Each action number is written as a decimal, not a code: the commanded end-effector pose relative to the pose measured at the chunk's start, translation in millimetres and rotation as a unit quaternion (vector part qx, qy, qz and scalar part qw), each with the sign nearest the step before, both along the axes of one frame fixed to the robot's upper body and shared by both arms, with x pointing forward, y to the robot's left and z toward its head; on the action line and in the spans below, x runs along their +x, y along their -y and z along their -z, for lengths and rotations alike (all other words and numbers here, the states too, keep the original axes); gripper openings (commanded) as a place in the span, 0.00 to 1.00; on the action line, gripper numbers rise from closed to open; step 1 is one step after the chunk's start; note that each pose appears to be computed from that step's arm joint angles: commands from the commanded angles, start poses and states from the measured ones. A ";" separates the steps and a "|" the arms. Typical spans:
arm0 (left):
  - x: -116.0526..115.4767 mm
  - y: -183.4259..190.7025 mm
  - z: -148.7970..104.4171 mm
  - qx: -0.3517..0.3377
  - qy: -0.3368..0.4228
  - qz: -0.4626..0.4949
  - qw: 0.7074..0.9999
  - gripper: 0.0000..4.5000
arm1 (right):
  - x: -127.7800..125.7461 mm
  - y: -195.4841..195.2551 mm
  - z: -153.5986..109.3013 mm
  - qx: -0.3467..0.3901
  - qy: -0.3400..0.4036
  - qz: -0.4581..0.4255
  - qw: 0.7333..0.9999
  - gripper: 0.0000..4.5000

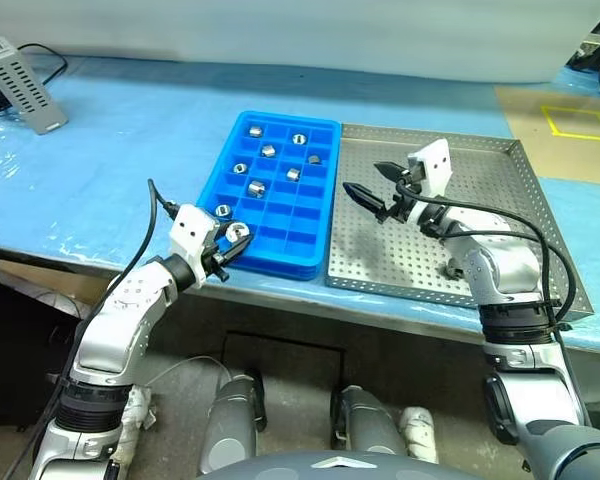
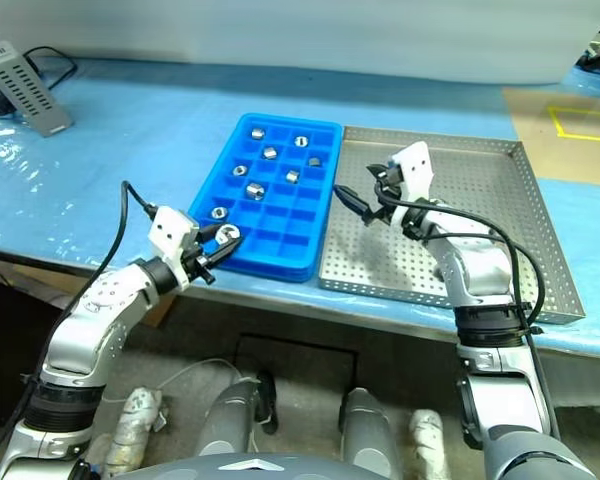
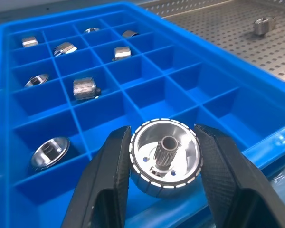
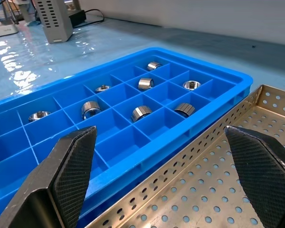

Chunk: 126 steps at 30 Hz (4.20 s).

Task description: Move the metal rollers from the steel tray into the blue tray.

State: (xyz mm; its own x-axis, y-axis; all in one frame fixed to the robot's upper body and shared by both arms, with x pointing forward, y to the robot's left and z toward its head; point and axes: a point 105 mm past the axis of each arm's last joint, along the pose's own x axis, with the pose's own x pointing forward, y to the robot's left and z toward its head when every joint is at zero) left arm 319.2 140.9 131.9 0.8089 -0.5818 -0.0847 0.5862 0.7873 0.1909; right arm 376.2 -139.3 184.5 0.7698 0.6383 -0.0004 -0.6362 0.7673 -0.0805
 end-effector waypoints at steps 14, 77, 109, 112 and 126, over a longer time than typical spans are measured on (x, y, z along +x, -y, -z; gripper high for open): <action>31.4 0.2 -29.3 -0.029 0.053 -0.043 0.997 0.90 | -5.8 31.4 -27.4 0.000 0.060 0.065 0.996 1.00; 36.3 25.9 -64.3 -0.041 0.135 0.103 0.985 0.90 | -23.8 -0.2 8.2 -0.055 -0.118 -0.034 0.991 0.36; 28.8 -51.2 -57.2 -0.045 0.144 -0.130 0.980 0.90 | 24.2 -141.8 14.2 -0.023 -0.081 -0.147 0.986 0.36; 29.4 -46.4 -54.7 -0.039 0.138 -0.122 0.982 0.90 | 24.9 -141.7 24.0 -0.036 -0.091 -0.134 0.986 0.53; 49.1 15.9 -45.0 -0.049 0.110 0.000 0.993 0.90 | 61.9 -20.7 -31.5 -0.017 0.036 0.128 0.991 0.94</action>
State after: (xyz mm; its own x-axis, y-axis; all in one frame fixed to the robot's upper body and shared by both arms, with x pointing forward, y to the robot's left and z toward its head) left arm 366.9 134.2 166.1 0.8308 -0.5443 0.1160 0.5157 0.8313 0.2072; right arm 439.6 -104.6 191.0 0.8785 0.4744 -0.0555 -0.4776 0.8711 -0.1144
